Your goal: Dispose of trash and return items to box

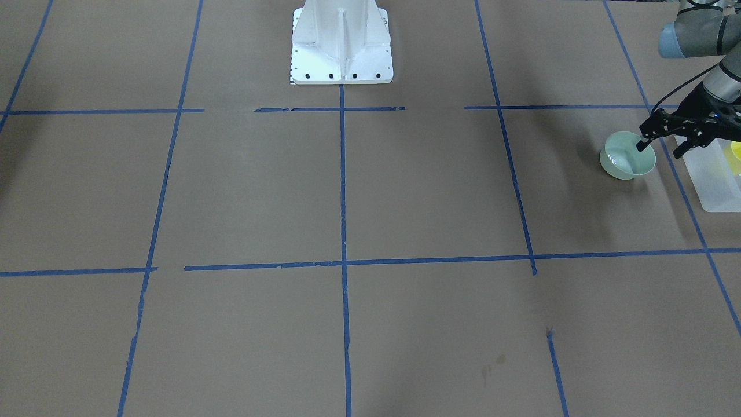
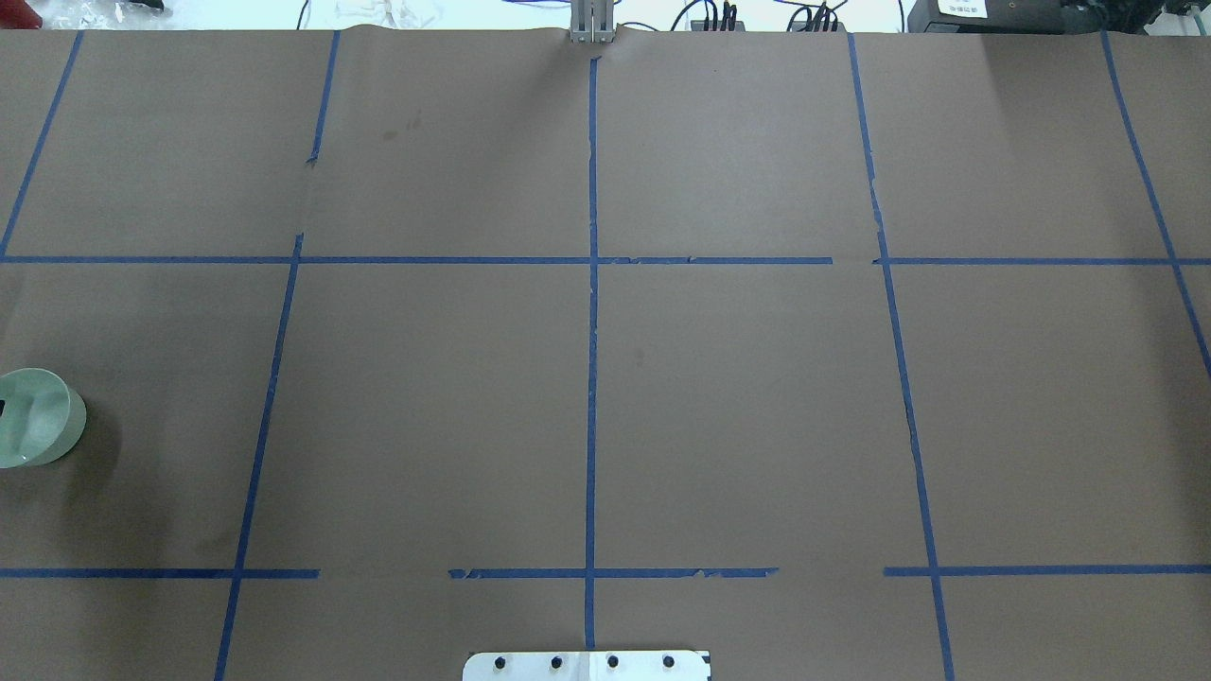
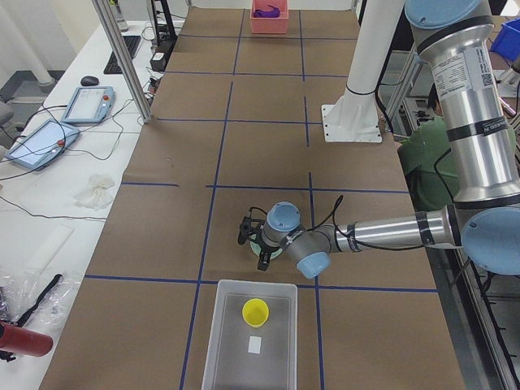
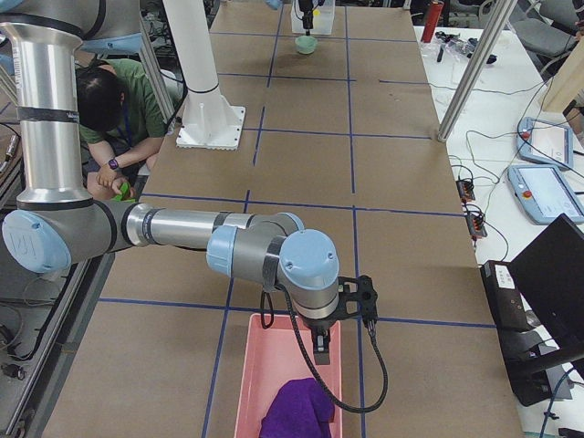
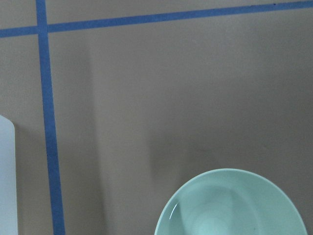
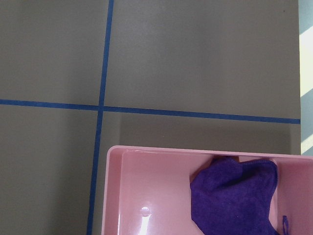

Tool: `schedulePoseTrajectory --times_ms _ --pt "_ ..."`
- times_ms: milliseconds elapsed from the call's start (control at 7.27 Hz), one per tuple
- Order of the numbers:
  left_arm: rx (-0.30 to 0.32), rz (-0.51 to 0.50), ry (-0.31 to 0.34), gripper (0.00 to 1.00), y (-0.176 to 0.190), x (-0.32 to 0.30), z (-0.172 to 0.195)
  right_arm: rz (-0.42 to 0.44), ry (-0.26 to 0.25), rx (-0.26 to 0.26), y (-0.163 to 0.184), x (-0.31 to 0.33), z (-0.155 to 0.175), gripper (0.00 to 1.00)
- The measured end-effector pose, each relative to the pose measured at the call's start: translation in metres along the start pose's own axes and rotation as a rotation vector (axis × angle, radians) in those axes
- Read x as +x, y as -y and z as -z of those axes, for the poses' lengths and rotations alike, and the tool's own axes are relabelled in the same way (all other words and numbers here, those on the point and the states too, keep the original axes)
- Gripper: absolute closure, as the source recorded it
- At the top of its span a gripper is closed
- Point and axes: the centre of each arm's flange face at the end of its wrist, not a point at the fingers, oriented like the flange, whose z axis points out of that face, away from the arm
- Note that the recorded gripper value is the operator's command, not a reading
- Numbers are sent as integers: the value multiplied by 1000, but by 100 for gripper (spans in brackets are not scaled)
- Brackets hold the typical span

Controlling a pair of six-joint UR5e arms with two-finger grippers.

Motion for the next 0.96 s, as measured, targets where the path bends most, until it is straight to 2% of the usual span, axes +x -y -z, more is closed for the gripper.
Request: schedulePoseTrajectory --times_ms 138,275,550,688,962 --pt "-19 -5 -1 23 -5 1 -7 -6 14 1 3 -9 -1 0" --pt "-36 -10 -3 42 -9 3 -13 5 18 3 7 -19 1 0" --pt "-52 -16 -3 86 -11 3 -20 8 15 6 21 -57 3 0" --pt "-53 -18 -4 100 -11 4 -22 -10 15 4 28 -83 2 0" --pt "-48 -19 -9 100 -7 7 -21 -22 17 -14 45 -129 -8 0"
